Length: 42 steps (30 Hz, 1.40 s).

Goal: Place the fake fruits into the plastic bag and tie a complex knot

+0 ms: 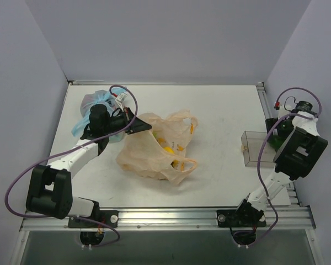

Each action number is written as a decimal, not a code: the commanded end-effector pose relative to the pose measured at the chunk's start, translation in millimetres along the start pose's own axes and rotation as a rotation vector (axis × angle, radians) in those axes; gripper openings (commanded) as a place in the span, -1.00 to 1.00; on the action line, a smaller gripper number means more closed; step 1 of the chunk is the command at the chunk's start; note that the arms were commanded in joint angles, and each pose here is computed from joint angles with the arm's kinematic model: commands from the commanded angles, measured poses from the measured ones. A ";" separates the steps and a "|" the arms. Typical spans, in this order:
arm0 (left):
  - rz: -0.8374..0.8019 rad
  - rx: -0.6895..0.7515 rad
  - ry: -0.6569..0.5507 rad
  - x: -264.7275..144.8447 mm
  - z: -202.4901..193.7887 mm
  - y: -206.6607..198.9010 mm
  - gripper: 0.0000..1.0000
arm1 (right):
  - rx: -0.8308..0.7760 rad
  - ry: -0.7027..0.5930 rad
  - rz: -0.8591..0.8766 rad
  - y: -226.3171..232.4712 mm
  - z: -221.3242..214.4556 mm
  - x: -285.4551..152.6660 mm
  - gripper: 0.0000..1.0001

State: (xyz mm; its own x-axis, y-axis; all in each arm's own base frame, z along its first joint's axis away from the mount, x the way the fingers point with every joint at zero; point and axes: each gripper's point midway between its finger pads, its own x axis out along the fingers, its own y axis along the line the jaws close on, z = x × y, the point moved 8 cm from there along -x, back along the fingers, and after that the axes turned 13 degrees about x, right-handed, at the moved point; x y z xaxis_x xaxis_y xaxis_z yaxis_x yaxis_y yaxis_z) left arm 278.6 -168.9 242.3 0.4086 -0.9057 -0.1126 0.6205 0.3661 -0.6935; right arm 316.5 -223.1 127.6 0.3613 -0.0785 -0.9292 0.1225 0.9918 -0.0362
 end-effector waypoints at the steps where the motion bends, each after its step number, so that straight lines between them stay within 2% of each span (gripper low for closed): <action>1: -0.023 0.084 -0.041 -0.1 20.1 -13.2 -1.00 | -0.011 0.027 0.005 2.3 -5.9 10.4 0.91; 5: -0.020 0.089 -0.035 0.3 18.7 -12.0 -1.00 | -0.015 0.047 0.022 6.1 -14.7 15.1 0.84; 8: -0.015 0.088 -0.031 0.1 18.6 -11.0 -1.00 | -0.020 0.036 0.027 7.8 -15.3 11.3 0.62; 9: -0.013 0.089 -0.031 0.4 18.8 -10.6 -1.00 | -0.021 0.030 0.027 9.1 -15.2 9.0 0.44; 14: -0.017 0.098 -0.039 0.4 23.0 -13.6 -1.00 | -0.031 0.031 0.031 11.7 -20.8 -0.5 0.13; 19: -0.021 0.101 -0.039 -1.6 21.9 -15.2 -1.00 | -0.023 0.000 0.068 23.0 -27.3 -35.5 0.09; 22: -0.021 0.095 -0.034 -1.5 19.6 -14.5 -1.00 | 0.000 -0.054 0.155 44.5 -26.1 -69.2 0.09; 24: -0.018 0.093 -0.035 -1.5 19.3 -14.1 -1.00 | 0.000 -0.120 0.238 65.8 -20.7 -93.8 0.09; 28: -0.021 0.093 -0.036 -1.1 20.2 -15.2 -1.00 | -0.013 -0.171 0.402 132.3 -12.8 -129.6 0.09; 33: -0.024 0.094 -0.041 -0.9 23.4 -17.4 -1.00 | -0.157 -0.189 0.617 242.7 -8.6 -162.8 0.09; 35: -0.025 0.095 -0.047 -0.7 25.0 -18.2 -1.00 | -0.209 -0.207 0.668 276.7 -6.4 -168.8 0.09; 36: -0.023 0.094 -0.049 -0.4 25.4 -17.9 -1.00 | -0.266 -0.178 0.709 309.0 -12.3 -173.0 0.09; 38: -0.029 0.087 -0.055 0.5 26.5 -18.9 -1.00 | -0.322 -0.159 0.698 335.3 -15.9 -170.5 0.09; 39: -0.032 0.079 -0.057 0.5 27.0 -19.7 -1.00 | -0.372 -0.125 0.723 362.8 -24.3 -166.6 0.08; 42: -0.037 0.075 -0.062 0.1 26.8 -20.8 -1.00 | -0.430 -0.125 0.713 398.2 -30.2 -154.2 0.09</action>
State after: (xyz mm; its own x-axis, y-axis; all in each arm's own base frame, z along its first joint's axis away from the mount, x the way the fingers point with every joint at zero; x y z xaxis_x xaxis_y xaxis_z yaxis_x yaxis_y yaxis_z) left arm 281.4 -169.6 248.6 0.4138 -0.9028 -0.1172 0.6183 0.3732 -0.6916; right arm 274.5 159.0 251.0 0.3011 0.6133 -0.7302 -0.5567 0.7348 0.3875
